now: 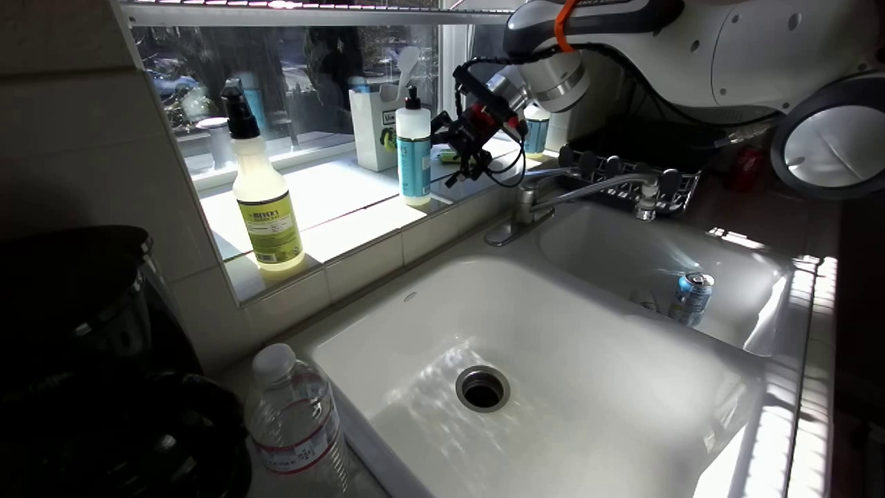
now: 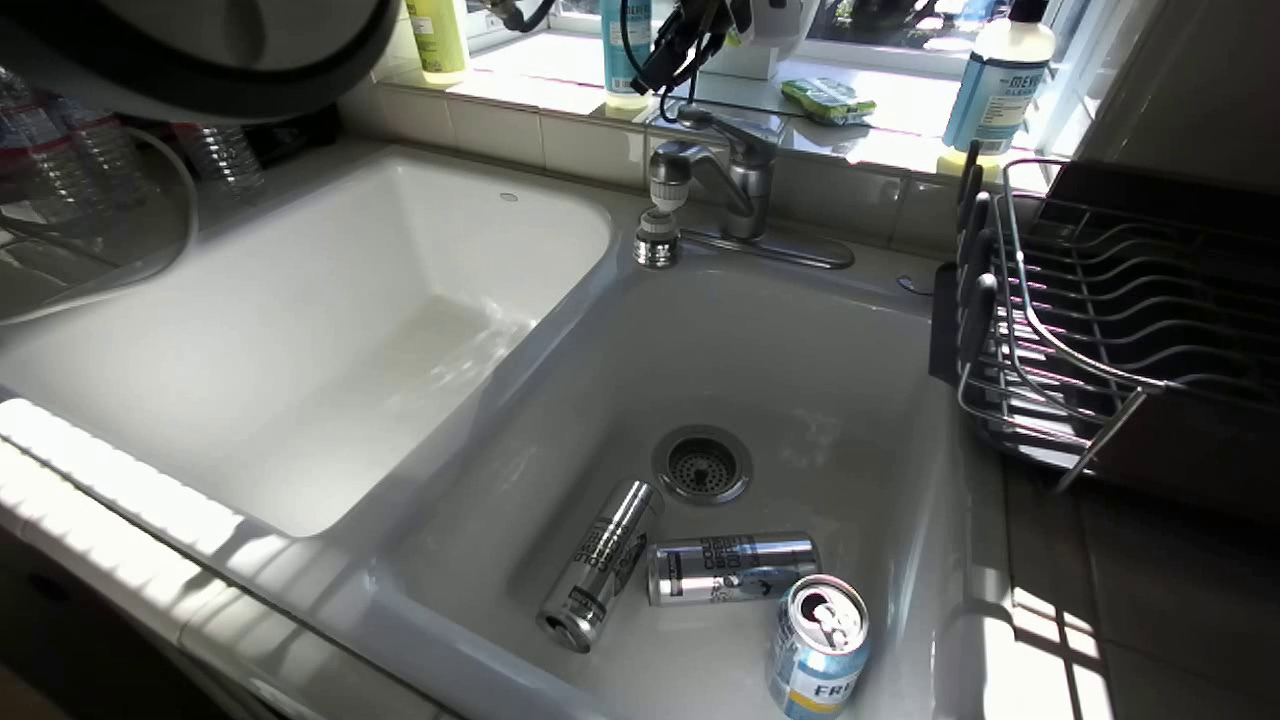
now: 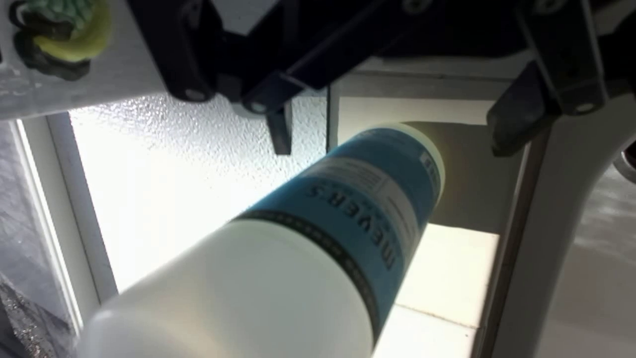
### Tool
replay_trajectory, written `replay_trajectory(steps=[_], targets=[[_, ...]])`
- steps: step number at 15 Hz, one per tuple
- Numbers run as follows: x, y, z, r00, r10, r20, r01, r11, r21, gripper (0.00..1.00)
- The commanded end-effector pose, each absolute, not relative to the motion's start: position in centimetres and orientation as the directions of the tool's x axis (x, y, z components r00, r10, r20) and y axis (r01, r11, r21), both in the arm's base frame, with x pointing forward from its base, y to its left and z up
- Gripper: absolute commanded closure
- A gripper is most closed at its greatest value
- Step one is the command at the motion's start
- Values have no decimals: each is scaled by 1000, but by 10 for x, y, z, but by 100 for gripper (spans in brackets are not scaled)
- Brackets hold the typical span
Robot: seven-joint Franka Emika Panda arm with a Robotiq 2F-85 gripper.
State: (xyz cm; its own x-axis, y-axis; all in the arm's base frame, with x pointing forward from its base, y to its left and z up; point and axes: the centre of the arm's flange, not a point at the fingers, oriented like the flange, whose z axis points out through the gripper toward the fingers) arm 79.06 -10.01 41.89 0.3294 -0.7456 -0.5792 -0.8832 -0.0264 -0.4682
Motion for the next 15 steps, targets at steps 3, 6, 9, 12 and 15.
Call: replay_trajectory(steps=[3, 6, 9, 12, 15], targets=[[797, -99, 421, 315, -740, -594, -889, -12, -457, 0], [799, -97, 423, 313, -734, -603, -894, -13, -447, 0], [801, -95, 427, 305, -727, -615, -897, -2, -443, 0], [803, -90, 435, 312, -716, -625, -896, -2, -445, 0], [805, -86, 437, 296, -697, -653, -908, 6, -418, 0]])
